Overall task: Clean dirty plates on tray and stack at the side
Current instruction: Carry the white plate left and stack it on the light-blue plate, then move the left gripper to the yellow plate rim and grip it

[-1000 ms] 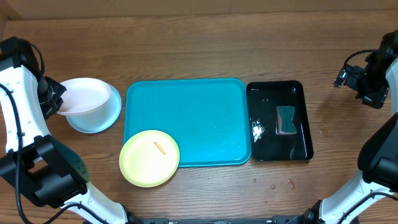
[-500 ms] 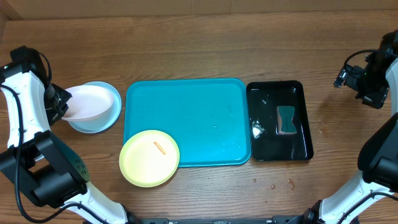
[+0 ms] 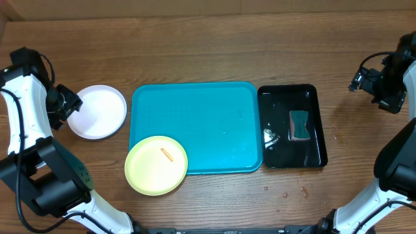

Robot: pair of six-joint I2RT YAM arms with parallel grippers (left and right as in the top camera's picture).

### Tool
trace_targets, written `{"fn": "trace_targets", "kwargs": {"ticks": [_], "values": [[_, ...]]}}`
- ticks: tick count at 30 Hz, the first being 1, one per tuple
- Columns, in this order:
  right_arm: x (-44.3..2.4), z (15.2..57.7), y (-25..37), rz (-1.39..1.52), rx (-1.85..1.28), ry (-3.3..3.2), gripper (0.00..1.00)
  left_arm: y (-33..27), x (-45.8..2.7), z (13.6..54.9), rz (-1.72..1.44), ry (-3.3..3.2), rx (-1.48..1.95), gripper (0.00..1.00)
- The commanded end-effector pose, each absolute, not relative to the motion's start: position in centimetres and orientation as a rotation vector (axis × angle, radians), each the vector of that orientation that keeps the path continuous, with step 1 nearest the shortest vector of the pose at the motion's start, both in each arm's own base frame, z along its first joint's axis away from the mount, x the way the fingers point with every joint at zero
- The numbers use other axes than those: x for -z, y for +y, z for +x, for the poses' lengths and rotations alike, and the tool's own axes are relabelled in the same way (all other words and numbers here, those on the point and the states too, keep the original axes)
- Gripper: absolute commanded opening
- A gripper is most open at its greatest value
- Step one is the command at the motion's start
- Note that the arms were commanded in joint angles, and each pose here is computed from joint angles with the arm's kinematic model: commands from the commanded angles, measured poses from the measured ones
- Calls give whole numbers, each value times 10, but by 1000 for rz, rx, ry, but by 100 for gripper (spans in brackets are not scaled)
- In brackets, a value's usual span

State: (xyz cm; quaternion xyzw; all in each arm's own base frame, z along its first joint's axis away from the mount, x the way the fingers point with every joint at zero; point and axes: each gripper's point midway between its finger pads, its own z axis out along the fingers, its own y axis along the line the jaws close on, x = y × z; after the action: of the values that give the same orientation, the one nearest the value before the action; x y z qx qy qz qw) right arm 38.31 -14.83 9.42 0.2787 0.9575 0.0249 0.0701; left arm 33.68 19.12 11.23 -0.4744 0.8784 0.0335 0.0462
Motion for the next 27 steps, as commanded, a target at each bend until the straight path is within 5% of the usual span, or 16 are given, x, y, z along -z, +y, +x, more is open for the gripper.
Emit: {"fn": "trace_targets", "kwargs": {"ticks": [1,19,27], "values": [[-111,389,-150,824,-68,2833,100,168,-117,336,-1404,2734,60,54],[-111,389,-150,824,-68,2833,100,90,-216,298,-1082,2740,59,49],[-111,389,-150,824,-68,2833,100,36,-220,270,-839,2910,-25,48]]}}
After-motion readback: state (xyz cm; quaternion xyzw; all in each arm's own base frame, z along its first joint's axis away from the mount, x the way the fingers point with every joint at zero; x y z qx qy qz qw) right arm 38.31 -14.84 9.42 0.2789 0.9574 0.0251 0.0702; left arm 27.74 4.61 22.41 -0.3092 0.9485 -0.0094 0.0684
